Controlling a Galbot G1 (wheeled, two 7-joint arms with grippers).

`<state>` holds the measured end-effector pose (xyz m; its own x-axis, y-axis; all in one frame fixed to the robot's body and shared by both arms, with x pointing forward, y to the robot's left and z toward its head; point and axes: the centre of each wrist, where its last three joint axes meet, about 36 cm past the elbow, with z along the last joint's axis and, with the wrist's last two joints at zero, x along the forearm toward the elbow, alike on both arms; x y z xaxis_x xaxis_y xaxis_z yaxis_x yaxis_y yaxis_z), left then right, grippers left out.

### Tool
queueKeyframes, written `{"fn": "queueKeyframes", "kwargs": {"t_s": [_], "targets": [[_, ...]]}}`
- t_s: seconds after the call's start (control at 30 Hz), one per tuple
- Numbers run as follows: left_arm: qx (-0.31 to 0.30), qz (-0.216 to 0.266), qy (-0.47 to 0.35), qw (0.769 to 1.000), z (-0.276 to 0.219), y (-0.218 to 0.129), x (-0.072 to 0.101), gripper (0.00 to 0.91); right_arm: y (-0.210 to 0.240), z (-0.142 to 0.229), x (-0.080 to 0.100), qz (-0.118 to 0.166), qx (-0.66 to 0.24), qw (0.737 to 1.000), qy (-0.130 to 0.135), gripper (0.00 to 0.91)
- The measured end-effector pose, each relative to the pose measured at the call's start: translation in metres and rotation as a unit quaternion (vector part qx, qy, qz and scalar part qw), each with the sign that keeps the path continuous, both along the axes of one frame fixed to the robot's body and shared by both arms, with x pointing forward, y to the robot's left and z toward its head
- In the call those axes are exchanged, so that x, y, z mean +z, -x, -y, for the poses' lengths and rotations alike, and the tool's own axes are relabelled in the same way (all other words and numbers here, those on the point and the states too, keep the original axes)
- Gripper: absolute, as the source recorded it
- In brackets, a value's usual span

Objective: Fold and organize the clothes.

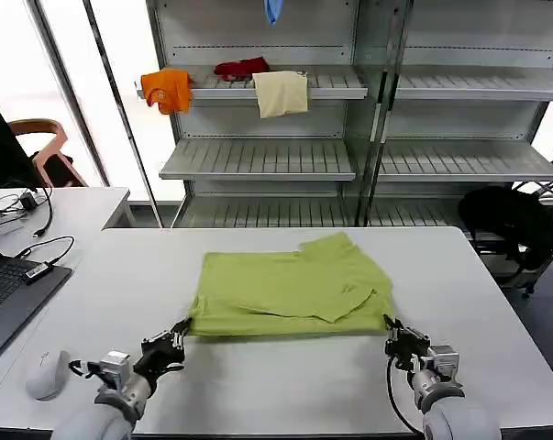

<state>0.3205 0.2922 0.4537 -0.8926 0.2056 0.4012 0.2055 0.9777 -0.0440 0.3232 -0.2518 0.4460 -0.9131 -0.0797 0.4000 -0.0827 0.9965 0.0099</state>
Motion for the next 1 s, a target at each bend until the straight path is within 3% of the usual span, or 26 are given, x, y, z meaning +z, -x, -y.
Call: {"fn": "queueKeyframes", "kwargs": {"t_s": [0.33, 0.77, 0.8, 0.83, 1.0], "targets": [[0.009, -0.016, -0.019, 1.0, -0.026, 0.038, 0.016, 0.0, 0.046, -0.023, 0.008, -0.023, 0.012, 1.0, 0.005, 0.0], [0.02, -0.04, -0.06, 0.997, -0.029, 0.067, 0.024, 0.03, 0.081, -0.035, 0.015, -0.046, 0.021, 0.999, 0.019, 0.0], [0.021, -0.042, -0.062, 0.997, -0.028, 0.069, 0.024, 0.907, 0.082, -0.036, 0.015, -0.047, 0.021, 0.998, 0.02, 0.04], [0.022, -0.044, -0.064, 0.997, -0.028, 0.071, 0.024, 0.907, 0.082, -0.036, 0.015, -0.047, 0.02, 0.998, 0.021, 0.907], [0.025, -0.045, -0.065, 0.997, -0.023, 0.076, 0.026, 0.907, 0.084, -0.038, 0.016, -0.045, 0.015, 0.999, 0.025, 0.907]]}}
